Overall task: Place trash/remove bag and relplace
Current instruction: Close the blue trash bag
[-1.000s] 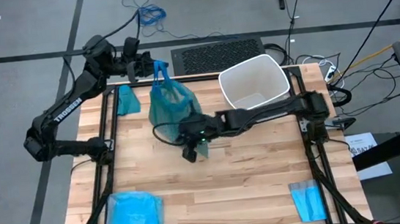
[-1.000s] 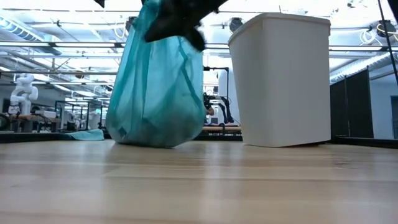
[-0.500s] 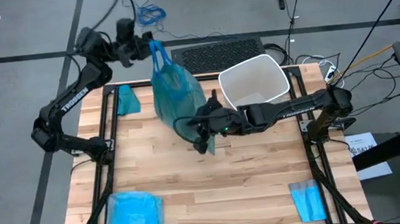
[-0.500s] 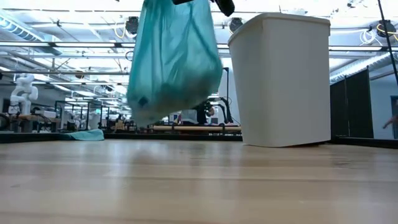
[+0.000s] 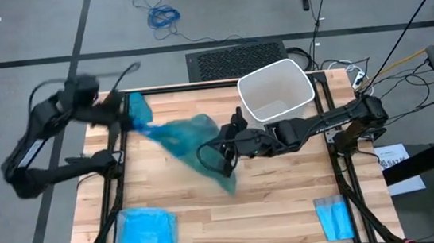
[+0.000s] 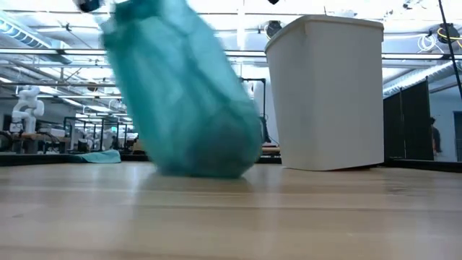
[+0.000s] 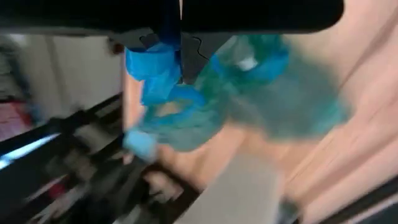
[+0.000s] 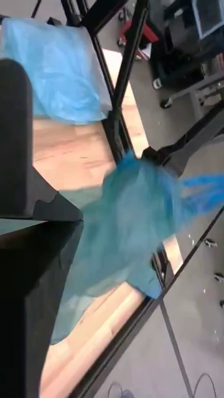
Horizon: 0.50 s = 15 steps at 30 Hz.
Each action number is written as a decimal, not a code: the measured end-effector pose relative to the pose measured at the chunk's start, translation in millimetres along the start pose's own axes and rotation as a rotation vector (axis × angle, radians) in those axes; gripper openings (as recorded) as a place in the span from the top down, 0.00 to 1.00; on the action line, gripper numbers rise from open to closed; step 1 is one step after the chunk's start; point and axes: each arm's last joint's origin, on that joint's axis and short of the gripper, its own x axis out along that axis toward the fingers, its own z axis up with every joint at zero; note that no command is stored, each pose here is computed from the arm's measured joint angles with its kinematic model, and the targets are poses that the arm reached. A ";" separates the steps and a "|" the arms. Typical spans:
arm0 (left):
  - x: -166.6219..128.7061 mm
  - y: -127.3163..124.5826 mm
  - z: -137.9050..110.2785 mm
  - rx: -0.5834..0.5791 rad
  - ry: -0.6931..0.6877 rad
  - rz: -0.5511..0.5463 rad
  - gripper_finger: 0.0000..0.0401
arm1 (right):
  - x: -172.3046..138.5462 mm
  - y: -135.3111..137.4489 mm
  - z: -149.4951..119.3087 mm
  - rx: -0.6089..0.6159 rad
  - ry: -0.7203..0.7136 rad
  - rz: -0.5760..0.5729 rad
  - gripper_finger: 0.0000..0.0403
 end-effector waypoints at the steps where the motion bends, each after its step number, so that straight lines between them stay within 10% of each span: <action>1: -0.8 2.3 -12.0 -0.023 0.019 0.043 1.00 | 2.2 -0.8 -1.5 0.002 0.002 0.012 1.00; 10: 19.6 36.1 -106.2 -0.391 0.053 0.132 1.00 | 52.9 -33.2 -37.1 0.209 0.134 0.383 1.00; 15: 21.7 38.5 -113.2 -0.410 -0.100 0.059 1.00 | 81.4 -43.4 -61.6 0.277 0.217 0.396 1.00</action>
